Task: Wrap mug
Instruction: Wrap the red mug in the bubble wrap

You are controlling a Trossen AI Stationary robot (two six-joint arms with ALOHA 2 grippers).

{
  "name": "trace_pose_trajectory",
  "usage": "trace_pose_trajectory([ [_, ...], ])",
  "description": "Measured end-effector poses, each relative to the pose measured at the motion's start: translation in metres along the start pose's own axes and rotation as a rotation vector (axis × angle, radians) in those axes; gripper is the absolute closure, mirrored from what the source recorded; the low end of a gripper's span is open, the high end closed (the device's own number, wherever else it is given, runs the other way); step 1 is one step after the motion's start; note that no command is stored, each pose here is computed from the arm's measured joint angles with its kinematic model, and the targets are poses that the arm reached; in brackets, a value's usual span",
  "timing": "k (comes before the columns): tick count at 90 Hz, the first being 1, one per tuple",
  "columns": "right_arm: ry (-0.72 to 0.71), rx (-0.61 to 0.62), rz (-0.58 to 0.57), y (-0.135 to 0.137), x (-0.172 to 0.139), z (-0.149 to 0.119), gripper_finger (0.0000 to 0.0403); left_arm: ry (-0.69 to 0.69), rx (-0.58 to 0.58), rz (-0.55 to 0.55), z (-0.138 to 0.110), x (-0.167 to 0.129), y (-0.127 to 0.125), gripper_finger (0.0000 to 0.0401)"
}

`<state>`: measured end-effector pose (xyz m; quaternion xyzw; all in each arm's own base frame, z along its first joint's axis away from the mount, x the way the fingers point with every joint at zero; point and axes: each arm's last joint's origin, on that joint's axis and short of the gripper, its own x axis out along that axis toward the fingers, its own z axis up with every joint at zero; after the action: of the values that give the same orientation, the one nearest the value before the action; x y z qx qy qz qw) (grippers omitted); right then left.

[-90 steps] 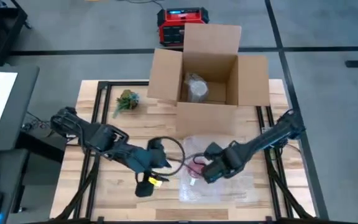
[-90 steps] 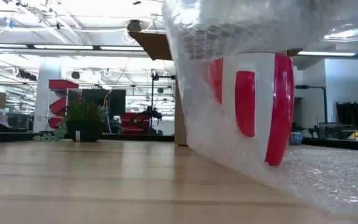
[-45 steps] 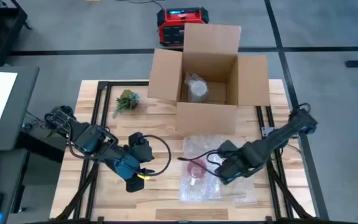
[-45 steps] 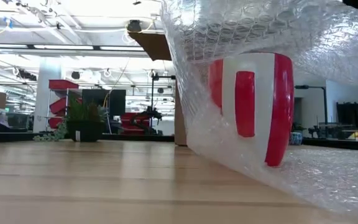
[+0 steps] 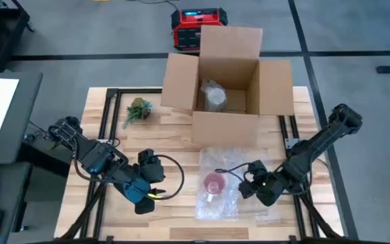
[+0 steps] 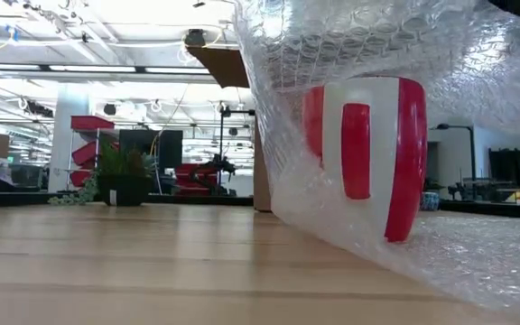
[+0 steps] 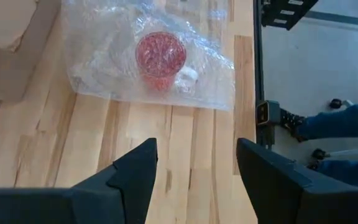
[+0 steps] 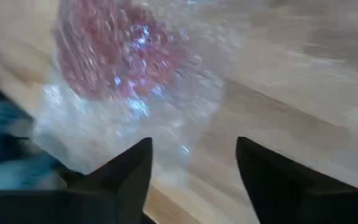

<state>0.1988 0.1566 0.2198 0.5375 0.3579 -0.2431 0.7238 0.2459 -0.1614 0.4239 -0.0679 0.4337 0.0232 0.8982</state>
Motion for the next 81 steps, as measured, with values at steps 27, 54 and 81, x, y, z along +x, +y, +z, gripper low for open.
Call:
trace_pose_trajectory([
  [27, -0.084, -0.009, 0.151, -0.032, 0.031, 0.002, 0.0148, -0.047, -0.005, -0.037, 0.005, 0.000, -0.004, 0.0200],
  [54, -0.106, -0.063, 0.303, -0.047, 0.044, 0.007, 0.0198, -0.086, -0.019, -0.069, 0.009, 0.000, -0.006, 0.0200],
  [81, -0.118, -0.084, 0.363, -0.043, 0.043, 0.010, 0.0391, -0.095, -0.057, -0.064, 0.013, 0.001, -0.003, 0.0200],
])
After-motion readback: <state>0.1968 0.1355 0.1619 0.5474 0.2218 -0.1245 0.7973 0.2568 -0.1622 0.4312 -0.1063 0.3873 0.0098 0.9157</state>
